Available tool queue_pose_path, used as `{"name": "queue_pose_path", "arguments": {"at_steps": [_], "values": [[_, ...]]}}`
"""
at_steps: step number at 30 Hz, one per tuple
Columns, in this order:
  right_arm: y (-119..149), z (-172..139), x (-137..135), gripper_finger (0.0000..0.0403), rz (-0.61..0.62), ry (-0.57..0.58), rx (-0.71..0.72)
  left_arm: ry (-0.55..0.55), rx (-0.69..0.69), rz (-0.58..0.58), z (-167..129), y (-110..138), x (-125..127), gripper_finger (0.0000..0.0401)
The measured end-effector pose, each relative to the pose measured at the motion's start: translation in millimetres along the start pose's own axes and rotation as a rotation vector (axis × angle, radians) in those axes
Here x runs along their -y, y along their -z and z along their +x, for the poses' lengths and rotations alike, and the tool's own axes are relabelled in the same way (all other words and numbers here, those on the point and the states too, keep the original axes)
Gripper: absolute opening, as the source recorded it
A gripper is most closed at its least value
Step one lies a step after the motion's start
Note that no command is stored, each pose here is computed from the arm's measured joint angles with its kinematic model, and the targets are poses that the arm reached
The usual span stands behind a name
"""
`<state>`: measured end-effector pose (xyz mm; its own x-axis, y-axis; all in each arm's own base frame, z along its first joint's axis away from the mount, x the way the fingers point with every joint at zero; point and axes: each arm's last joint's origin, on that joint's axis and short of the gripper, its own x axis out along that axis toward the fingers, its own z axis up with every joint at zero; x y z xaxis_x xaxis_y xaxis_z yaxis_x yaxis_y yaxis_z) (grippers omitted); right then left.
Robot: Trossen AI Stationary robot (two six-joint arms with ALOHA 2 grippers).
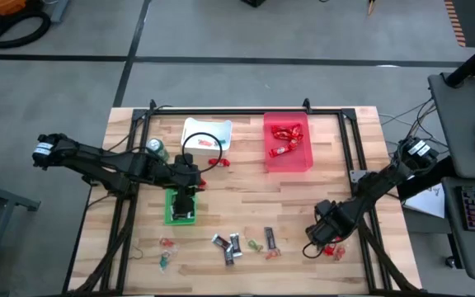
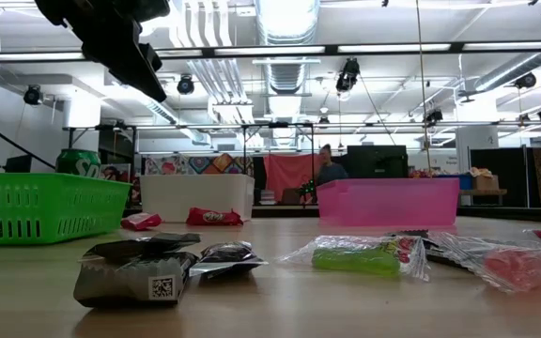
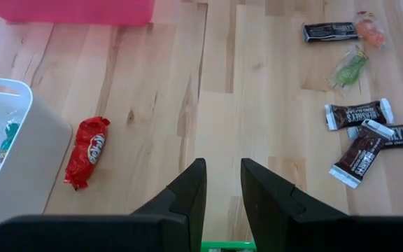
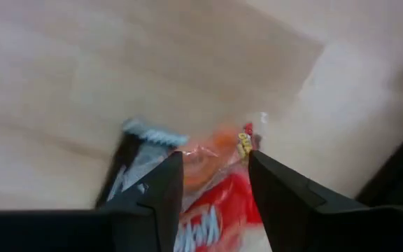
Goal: Organize candy in baskets
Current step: Put the orange gummy into the white bin
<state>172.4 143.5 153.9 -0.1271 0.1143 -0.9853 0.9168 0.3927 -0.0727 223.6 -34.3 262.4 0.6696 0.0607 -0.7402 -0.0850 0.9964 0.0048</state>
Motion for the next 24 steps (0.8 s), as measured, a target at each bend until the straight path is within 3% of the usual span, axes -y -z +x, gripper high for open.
{"name": "queue_pose_path", "arguments": {"at_steps": [6,13,18,24], "values": [[-4.0,7.4,6.0,0.0105,0.013,0.018,0.038,0.000,0.000,0.000,0.0,0.0,0.0,0.0075],[-7.2,7.0,6.2,0.0018,-0.010,-0.001,0.132,0.000,0.000,0.000,0.0,0.0,0.0,0.0075],[-8.8,-8.2,12.4,0.0010,-0.021,0.014,0.223,0.000,0.000,0.000,0.0,0.0,0.0,0.0075],[-21.1,-46.5,14.3,0.0008,-0.050,-0.194,0.544,0.002,0.009,-0.005,0.1,-0.8,0.2,0.0075]]}}
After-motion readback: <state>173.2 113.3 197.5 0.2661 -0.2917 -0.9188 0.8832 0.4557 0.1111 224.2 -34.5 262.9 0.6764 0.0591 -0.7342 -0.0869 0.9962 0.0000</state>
